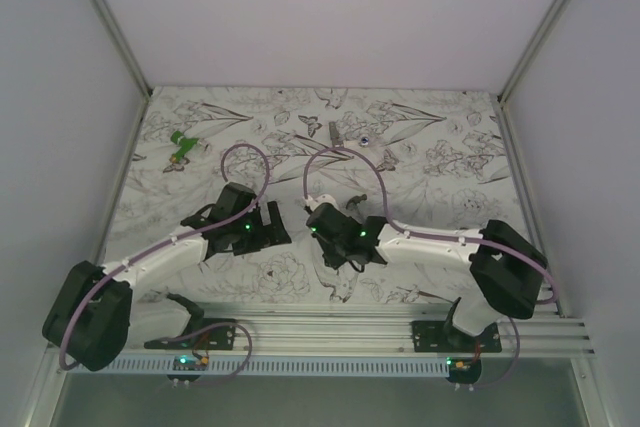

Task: Snap on the fuse box
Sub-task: Install the fuse at the fuse box base.

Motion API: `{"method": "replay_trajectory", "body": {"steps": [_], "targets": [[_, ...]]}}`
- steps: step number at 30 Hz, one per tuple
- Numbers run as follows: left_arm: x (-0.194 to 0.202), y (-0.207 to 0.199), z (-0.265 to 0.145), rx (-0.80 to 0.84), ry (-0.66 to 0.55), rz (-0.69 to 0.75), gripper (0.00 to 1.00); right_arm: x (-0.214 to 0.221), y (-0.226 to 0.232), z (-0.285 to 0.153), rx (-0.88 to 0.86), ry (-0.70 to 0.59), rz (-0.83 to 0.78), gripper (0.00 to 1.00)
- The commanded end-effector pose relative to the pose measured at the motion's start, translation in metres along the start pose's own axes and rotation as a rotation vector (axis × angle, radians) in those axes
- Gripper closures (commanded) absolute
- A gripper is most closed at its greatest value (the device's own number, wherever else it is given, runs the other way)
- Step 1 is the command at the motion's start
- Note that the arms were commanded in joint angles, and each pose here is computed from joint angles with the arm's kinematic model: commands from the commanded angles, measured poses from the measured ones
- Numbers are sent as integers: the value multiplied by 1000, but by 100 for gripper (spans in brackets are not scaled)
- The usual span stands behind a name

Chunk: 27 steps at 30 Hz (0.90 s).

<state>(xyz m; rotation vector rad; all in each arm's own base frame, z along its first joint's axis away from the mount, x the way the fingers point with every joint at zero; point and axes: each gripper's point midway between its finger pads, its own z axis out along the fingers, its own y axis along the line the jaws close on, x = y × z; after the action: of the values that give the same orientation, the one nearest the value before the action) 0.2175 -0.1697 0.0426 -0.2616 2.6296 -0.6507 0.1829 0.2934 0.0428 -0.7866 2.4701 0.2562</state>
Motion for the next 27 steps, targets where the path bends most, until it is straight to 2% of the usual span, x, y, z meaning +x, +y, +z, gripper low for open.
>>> {"method": "replay_trajectory", "body": {"steps": [1,9,19,27], "targets": [[5,-4,-3,29,24,-13,0,-11,-7,-11,13,-45,-1,76],[9,-6,-2,36,50,-28,0,-14,-7,-13,11,-50,-22,74],[10,-8,-2,49,61,-22,0,-2,-9,-8,12,-16,-32,89],[11,-12,-3,63,67,-25,0,13,-14,-3,14,8,-49,97]]}}
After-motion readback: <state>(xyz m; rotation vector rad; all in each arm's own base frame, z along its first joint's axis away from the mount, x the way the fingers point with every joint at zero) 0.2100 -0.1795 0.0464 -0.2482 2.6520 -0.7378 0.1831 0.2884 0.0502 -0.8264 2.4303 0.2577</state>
